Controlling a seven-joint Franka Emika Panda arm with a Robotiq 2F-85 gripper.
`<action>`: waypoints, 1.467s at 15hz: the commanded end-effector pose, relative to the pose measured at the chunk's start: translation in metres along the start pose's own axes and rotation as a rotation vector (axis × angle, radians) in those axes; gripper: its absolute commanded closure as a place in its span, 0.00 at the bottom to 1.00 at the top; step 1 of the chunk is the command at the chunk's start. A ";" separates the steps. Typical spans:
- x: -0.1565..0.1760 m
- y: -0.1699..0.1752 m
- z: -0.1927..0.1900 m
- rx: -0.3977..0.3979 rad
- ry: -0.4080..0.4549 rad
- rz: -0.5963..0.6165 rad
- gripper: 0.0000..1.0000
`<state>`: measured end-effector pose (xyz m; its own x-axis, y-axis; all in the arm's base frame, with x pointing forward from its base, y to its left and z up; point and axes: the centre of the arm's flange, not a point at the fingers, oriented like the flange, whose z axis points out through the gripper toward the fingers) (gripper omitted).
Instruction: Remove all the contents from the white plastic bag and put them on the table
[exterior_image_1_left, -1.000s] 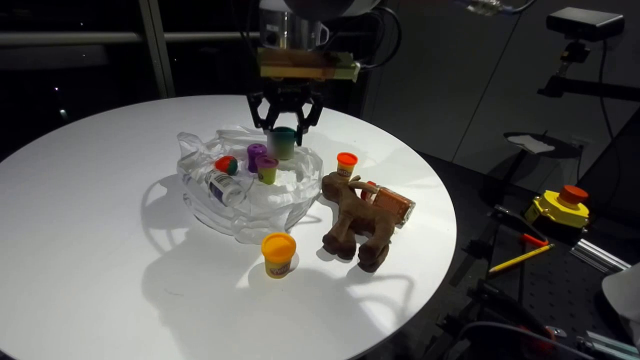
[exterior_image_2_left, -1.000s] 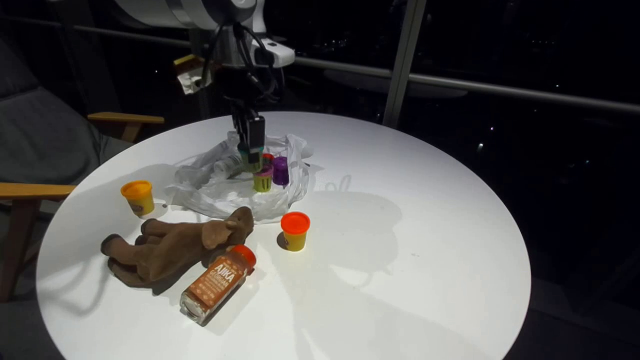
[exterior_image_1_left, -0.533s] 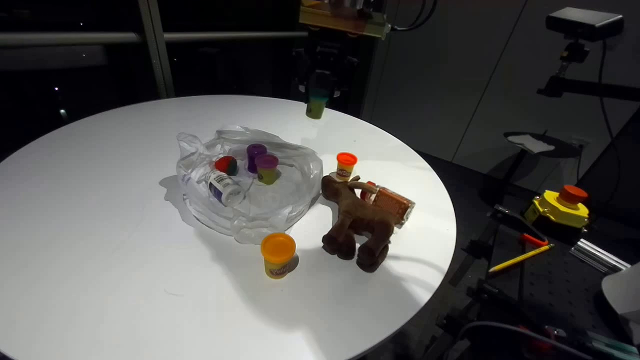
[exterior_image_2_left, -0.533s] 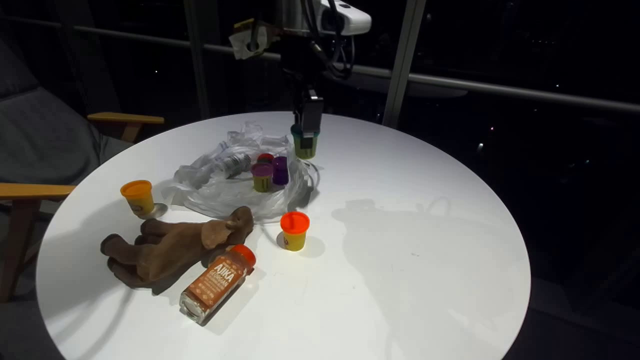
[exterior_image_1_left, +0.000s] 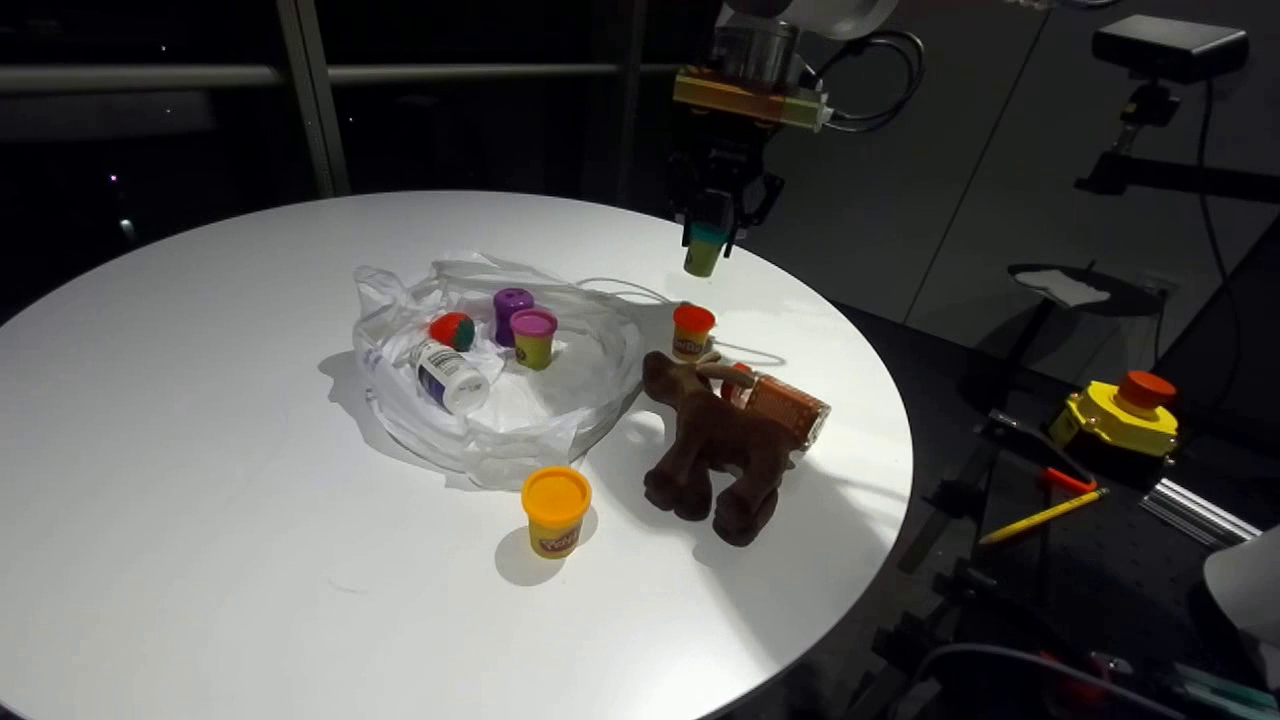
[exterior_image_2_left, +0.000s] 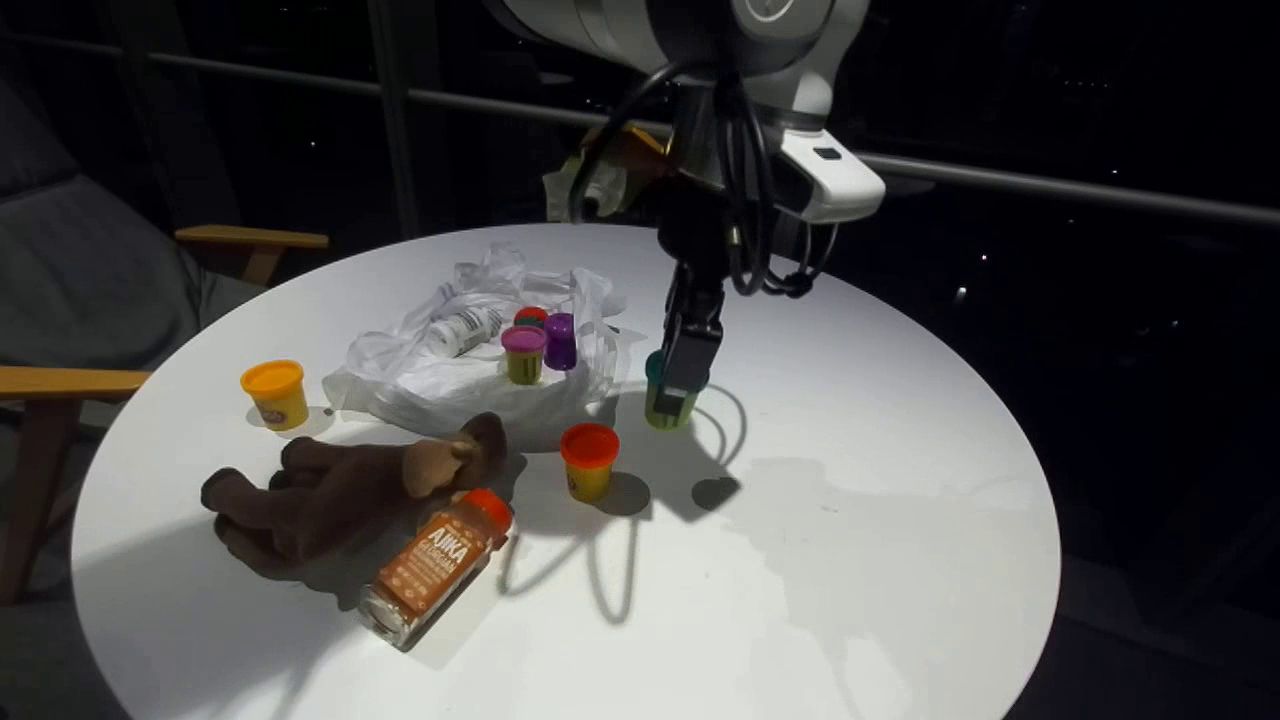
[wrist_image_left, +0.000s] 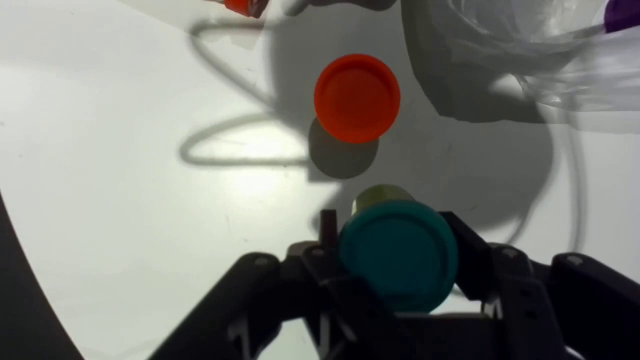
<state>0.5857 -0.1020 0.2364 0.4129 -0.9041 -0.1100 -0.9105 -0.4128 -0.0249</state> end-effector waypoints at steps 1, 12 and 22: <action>0.002 0.026 0.023 0.041 -0.058 0.060 0.73; 0.003 0.045 0.088 -0.088 -0.100 0.154 0.73; -0.080 0.026 -0.048 -0.051 0.104 -0.044 0.00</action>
<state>0.5401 -0.0959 0.2398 0.3726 -0.9264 -0.0539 -0.9254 -0.3753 0.0530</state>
